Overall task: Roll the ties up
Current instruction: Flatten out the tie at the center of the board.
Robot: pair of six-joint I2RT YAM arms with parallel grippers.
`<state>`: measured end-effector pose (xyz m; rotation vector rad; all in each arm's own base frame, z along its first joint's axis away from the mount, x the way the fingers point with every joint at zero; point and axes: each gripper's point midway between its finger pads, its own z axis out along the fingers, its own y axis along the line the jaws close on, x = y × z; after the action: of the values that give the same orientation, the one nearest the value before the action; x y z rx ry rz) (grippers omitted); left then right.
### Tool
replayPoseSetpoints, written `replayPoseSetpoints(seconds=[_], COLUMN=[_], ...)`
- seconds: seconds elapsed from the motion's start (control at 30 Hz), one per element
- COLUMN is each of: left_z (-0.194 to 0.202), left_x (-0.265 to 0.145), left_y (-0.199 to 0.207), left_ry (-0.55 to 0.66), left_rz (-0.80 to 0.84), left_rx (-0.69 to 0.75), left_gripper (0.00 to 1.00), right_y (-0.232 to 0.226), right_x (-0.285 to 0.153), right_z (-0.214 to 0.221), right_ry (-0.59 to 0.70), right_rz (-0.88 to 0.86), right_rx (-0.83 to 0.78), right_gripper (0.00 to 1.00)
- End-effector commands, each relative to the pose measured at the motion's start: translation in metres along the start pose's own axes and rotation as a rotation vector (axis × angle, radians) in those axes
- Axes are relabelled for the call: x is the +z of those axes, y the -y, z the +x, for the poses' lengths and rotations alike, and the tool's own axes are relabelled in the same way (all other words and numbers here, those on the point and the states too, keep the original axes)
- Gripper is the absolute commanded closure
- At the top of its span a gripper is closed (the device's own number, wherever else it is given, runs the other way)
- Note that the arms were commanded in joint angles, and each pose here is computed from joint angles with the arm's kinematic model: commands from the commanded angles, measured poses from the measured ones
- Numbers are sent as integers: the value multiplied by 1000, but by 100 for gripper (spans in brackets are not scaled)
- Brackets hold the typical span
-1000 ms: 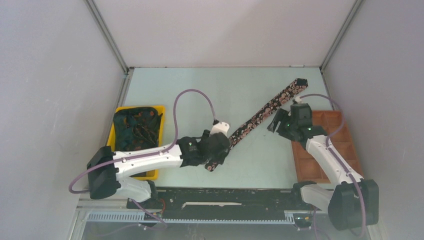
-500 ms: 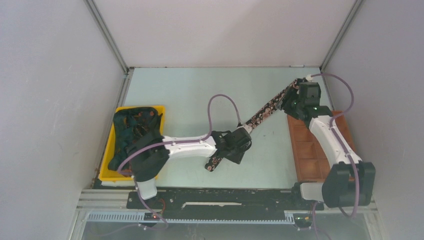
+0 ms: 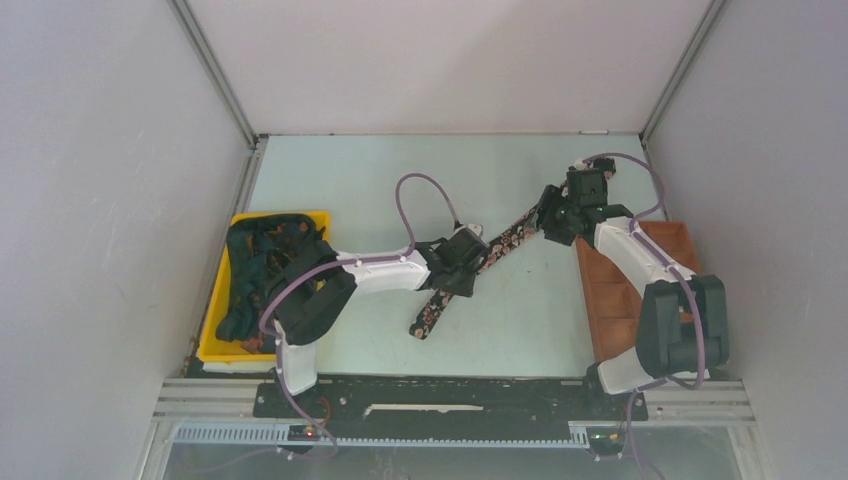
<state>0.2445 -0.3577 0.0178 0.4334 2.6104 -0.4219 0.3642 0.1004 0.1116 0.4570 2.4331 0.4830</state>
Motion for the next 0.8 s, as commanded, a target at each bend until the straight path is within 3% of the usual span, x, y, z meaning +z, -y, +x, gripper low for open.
replayPoseSetpoints(seconds=[0.0,0.23,0.47,0.63,0.77], left_z=[29,11,15,21,9], left_x=[22,9,-31,-25,-21], left_y=[-82,-106,-89,-66,-48], left_ry=[-91,-56,19,48,89], left_rz=[-240,-325,-188,-46,22], left_rx=[17,52,-13,-126,-230], left_gripper=[65,65,62,65,66], right_y=[-21,-56,-103,-132,-149], right_x=[9,23,56,91,114], right_z=[-7,3,19,31,37], right_ry=[8,-31,-107,-219,-269], right_rz=[-73,-143,-196,-204,-185], right_rx=[-34,-81,-164,-224,-270], right_gripper=[42,44,54,64,66])
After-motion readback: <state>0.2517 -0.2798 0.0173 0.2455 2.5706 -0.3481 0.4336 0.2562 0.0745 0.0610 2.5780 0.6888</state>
